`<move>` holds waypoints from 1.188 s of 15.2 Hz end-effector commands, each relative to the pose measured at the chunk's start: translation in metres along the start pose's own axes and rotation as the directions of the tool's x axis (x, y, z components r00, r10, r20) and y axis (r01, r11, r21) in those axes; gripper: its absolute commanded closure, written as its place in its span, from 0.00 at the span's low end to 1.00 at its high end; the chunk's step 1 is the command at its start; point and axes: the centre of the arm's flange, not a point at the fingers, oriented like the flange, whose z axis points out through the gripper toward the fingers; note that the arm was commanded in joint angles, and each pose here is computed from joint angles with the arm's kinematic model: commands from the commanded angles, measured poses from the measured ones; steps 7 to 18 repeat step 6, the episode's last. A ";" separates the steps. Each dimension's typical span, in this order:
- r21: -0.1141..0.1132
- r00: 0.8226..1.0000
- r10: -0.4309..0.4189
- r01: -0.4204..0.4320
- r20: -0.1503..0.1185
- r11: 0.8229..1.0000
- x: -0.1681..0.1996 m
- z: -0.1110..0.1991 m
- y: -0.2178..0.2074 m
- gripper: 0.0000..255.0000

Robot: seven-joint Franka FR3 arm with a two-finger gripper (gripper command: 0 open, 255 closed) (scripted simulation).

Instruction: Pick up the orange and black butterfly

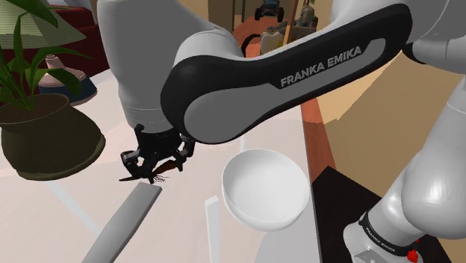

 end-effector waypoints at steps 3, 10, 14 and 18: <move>0.000 1.000 0.000 0.000 0.000 1.000 0.002 -0.020 -0.001 1.00; 0.000 1.000 0.000 0.000 0.000 1.000 0.003 -0.026 -0.001 1.00; 0.000 1.000 0.000 0.000 0.000 1.000 0.003 -0.026 -0.001 1.00; 0.000 1.000 0.000 0.000 0.000 1.000 0.003 -0.026 -0.001 1.00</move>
